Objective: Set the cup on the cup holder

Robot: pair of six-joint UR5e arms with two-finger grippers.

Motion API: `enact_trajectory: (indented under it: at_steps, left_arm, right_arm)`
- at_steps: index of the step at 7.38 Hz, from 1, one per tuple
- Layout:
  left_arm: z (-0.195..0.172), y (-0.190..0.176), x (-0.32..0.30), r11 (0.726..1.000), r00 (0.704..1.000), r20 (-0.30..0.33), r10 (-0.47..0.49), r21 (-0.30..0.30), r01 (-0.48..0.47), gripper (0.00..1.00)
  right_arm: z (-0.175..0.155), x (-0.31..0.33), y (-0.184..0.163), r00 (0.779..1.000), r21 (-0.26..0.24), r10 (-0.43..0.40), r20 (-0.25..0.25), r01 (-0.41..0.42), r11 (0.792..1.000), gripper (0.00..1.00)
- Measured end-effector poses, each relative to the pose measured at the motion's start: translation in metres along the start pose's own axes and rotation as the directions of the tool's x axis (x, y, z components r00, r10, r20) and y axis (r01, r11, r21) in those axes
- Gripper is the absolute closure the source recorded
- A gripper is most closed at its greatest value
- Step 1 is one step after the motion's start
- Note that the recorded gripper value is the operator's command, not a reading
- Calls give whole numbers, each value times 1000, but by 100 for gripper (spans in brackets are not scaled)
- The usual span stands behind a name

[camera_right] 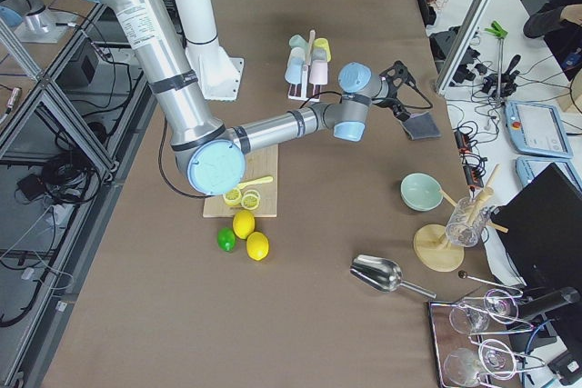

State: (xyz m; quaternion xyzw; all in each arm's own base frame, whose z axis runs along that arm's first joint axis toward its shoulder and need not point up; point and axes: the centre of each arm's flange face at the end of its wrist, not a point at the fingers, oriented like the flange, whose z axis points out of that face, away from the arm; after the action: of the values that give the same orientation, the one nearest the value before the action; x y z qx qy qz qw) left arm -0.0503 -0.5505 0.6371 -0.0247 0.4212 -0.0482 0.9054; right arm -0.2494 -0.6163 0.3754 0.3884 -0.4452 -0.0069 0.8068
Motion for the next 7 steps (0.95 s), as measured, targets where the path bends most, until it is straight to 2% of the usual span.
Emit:
enact_trajectory:
  at_steps: [1,2,4,6,7]
  left_arm:
    - [9,7,-18,999,999,-29,-30,-21,29,2]
    - [10,7,-20,999,999,-41,-32,-25,31,2]
    - [6,-1,-9,1000,1000,-27,-8,-17,8,2]
    - [7,-1,-4,1000,1000,-5,2,-19,-2,2]
    - [8,-1,-4,1000,1000,16,-1,-24,2,2]
  right_arm:
    - [-16,2,8,997,-83,33,-68,-39,996,0]
    - [-30,5,21,992,-160,60,-110,-77,984,0]
    - [-47,19,42,978,-278,107,-177,-154,948,0]
    - [-78,55,52,937,-379,136,-321,-259,889,0]
    - [-107,82,62,905,-410,147,-400,-320,854,0]
